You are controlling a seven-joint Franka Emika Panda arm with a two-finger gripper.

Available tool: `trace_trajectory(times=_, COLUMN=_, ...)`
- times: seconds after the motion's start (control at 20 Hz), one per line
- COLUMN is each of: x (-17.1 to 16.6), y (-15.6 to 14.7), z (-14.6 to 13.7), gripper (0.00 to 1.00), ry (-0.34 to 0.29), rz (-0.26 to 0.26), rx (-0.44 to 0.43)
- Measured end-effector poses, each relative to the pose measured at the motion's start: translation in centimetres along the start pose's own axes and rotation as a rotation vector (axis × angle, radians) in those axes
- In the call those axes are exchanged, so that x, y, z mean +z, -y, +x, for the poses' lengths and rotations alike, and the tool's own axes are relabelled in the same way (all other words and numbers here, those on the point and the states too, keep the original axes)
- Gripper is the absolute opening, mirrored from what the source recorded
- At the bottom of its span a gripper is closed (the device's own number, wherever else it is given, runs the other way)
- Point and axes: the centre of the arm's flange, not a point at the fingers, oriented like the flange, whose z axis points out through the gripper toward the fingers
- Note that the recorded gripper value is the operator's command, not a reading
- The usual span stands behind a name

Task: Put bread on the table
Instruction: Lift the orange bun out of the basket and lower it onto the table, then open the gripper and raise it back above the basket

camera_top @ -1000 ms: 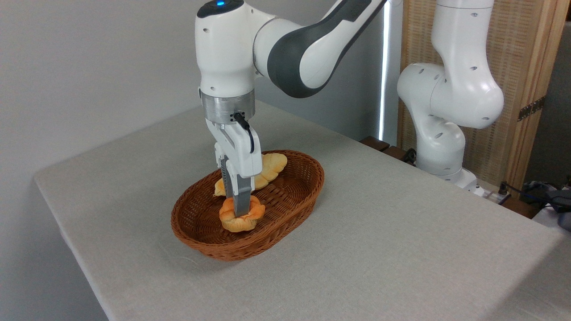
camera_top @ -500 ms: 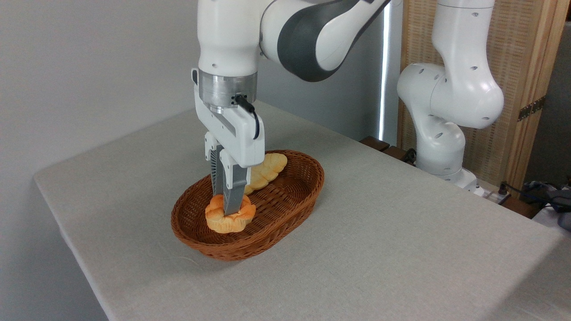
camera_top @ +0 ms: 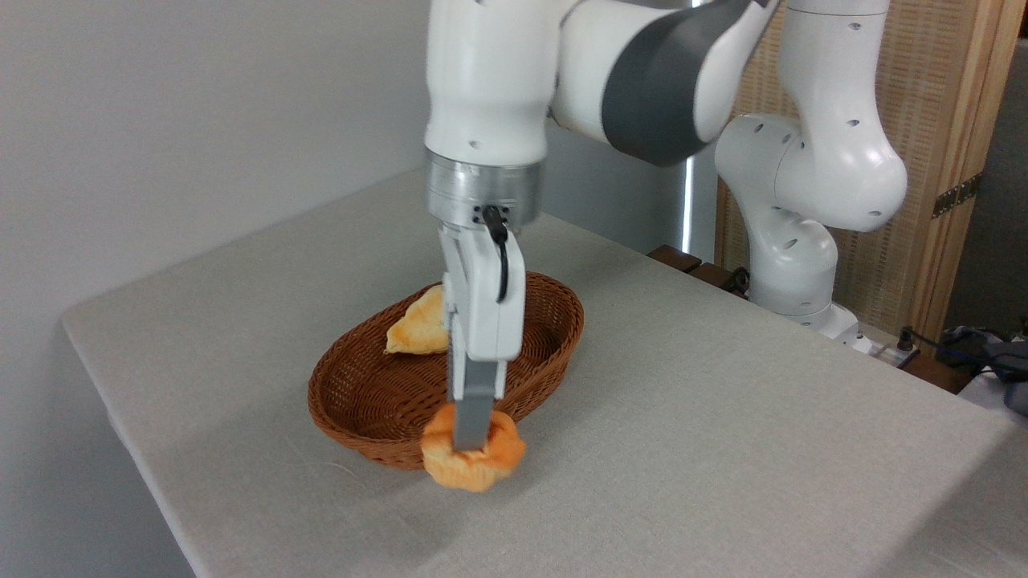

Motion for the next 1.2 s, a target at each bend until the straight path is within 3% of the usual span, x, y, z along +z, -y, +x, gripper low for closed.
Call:
trace_trajectory(times=0.05, x=0.3, y=0.1, z=-0.8, gripper=0.6, ry=0.003, rz=-0.005, rx=0.044)
trace_trajectory(times=0.15, x=0.9, y=0.2, z=-1.9, gripper=0.75, ry=0.008, rz=-0.015, rx=0.102)
trace_trajectory(times=0.55, x=2.5, y=0.3, z=-1.9, gripper=1.0, ry=0.015, rz=-0.044, rx=0.131)
trace_trajectory(times=1.2, x=2.5, y=0.3, z=-1.8, gripper=1.0, ry=0.014, rz=-0.044, rx=0.124)
